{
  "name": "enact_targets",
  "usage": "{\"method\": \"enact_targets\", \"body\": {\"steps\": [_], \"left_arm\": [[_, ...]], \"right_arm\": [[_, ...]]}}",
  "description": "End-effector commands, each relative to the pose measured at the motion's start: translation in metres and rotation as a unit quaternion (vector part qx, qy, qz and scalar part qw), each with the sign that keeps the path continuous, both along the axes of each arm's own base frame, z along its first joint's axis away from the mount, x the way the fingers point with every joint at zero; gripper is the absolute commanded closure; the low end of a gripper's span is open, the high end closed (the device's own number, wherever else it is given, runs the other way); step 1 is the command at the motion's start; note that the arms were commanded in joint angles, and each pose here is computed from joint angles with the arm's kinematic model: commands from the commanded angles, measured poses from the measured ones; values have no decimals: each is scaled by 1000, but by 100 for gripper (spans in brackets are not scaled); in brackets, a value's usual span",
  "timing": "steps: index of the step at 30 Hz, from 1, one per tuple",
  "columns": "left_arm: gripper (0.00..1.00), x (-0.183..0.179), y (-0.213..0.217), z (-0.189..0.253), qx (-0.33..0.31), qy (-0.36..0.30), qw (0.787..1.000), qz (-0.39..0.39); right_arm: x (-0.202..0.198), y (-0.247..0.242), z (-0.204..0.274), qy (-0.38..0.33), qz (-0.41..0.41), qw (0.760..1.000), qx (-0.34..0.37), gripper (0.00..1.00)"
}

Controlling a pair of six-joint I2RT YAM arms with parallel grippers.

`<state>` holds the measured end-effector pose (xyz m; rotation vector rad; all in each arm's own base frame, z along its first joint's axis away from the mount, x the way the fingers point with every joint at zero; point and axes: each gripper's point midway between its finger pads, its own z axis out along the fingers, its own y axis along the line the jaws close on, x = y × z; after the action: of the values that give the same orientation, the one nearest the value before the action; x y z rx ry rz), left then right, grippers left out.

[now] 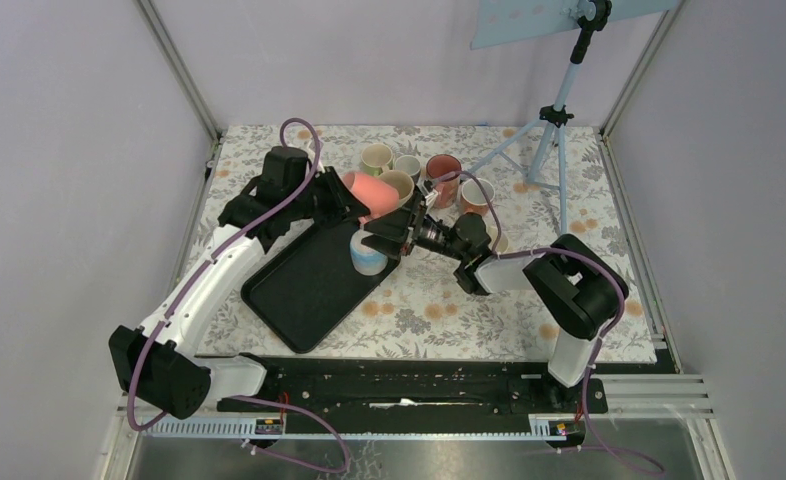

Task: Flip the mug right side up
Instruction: Turn over the cup on the tray.

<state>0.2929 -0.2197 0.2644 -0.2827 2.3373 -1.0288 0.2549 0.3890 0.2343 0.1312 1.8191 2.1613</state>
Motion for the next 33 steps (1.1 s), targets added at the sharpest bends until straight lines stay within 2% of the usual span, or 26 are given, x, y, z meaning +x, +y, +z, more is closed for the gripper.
{"method": "enact_targets", "body": {"steps": [1,5,8,13,19,22,27,33], "left_arm": [[100,11,-14,62,-66,-92,993,-16],[100,9,-17,64,-79,-90,993,-21],[100,8,-18,65,-86,-89,992,-23],[100,5,-21,65,-96,-85,991,-28],[100,1,-22,65,-102,-83,991,-32],[100,0,-21,62,-104,-79,991,-32],[100,-3,-22,57,-110,-74,991,-33],[100,-6,-19,53,-110,-72,991,-30]], "right_arm": [[8,-2,49,-46,-13,996,72,19],[13,0,50,-37,-17,996,80,25],[15,-1,52,-30,-18,995,94,36],[17,-2,56,-28,-18,993,113,49],[20,-3,63,-29,-23,991,125,50],[21,-3,69,-32,-22,990,134,55],[22,-5,72,-34,-24,990,136,69],[22,-6,75,-37,-24,989,139,92]]}}
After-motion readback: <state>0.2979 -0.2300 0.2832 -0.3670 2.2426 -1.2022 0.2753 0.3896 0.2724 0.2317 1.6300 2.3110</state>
